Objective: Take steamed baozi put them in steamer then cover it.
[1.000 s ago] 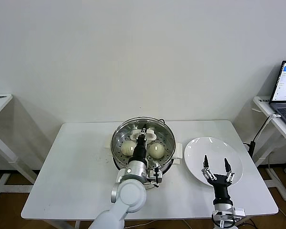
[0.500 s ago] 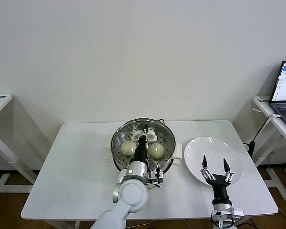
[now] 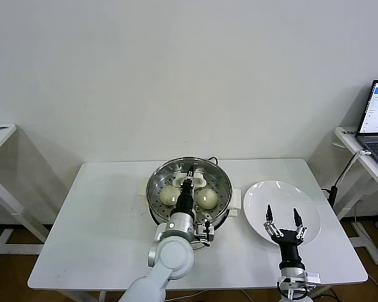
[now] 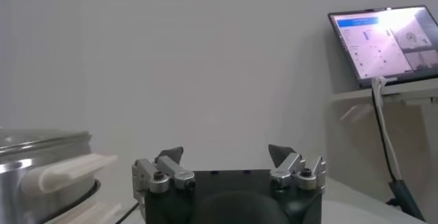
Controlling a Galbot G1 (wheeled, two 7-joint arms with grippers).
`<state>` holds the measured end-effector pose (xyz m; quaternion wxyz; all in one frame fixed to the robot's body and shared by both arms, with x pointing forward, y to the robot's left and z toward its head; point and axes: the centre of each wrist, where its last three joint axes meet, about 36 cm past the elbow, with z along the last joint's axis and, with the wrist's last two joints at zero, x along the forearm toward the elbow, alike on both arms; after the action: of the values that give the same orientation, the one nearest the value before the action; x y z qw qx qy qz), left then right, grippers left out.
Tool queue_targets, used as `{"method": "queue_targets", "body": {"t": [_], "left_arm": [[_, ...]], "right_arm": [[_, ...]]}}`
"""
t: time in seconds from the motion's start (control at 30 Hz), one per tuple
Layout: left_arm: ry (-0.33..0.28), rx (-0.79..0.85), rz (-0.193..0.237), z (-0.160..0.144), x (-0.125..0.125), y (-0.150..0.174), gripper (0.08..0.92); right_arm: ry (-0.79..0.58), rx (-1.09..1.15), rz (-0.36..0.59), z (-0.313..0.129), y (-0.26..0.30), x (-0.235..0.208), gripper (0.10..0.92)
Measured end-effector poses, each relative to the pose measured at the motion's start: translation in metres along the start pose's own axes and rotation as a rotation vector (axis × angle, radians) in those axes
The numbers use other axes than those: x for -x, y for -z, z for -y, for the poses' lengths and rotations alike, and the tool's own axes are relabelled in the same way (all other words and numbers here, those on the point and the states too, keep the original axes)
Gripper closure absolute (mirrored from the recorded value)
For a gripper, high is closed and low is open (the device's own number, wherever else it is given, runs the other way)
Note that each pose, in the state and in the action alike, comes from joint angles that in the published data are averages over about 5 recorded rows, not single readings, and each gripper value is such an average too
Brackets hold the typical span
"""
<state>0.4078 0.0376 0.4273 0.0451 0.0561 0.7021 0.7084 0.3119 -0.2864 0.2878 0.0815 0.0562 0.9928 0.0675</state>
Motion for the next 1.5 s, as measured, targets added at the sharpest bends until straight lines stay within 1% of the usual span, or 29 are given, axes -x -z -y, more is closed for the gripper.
{"method": "queue_targets", "body": {"t": [0.27,0.37,0.47,0.7,1.0,1.1,1.3,1.4,1.5], "left_arm": [[-0.008,0.001,0.003,0.003,-0.001,-0.002,0.810],[-0.006,0.003,0.003,0.003,-0.001,-0.004,0.790],[0.003,0.005,0.002,0.002,-0.003,-0.006,0.723],[0.018,0.006,0.013,0.000,-0.014,-0.010,0.515],[0.039,-0.023,0.033,-0.011,-0.042,-0.019,0.257],[0.047,-0.042,0.033,-0.017,-0.054,-0.025,0.197],[0.075,-0.108,0.035,-0.034,-0.080,-0.043,0.177],[0.092,-0.191,0.030,-0.047,-0.093,-0.058,0.177],[0.103,-0.307,0.015,-0.056,-0.103,-0.079,0.177]], "right_arm": [[0.000,-0.002,0.002,0.001,-0.002,0.002,0.200],[0.001,-0.003,0.000,0.001,-0.003,0.002,0.200],[0.001,-0.003,-0.001,0.001,-0.003,0.002,0.200],[0.001,-0.004,-0.001,0.002,-0.005,0.003,0.200],[0.004,-0.009,-0.001,0.003,-0.007,0.004,0.200],[0.006,-0.010,0.001,0.004,-0.006,0.005,0.200],[0.007,-0.013,0.003,0.005,-0.001,0.006,0.200],[0.009,-0.018,0.002,0.007,0.004,0.006,0.200],[0.015,-0.028,-0.001,0.007,0.012,0.007,0.200]]}}
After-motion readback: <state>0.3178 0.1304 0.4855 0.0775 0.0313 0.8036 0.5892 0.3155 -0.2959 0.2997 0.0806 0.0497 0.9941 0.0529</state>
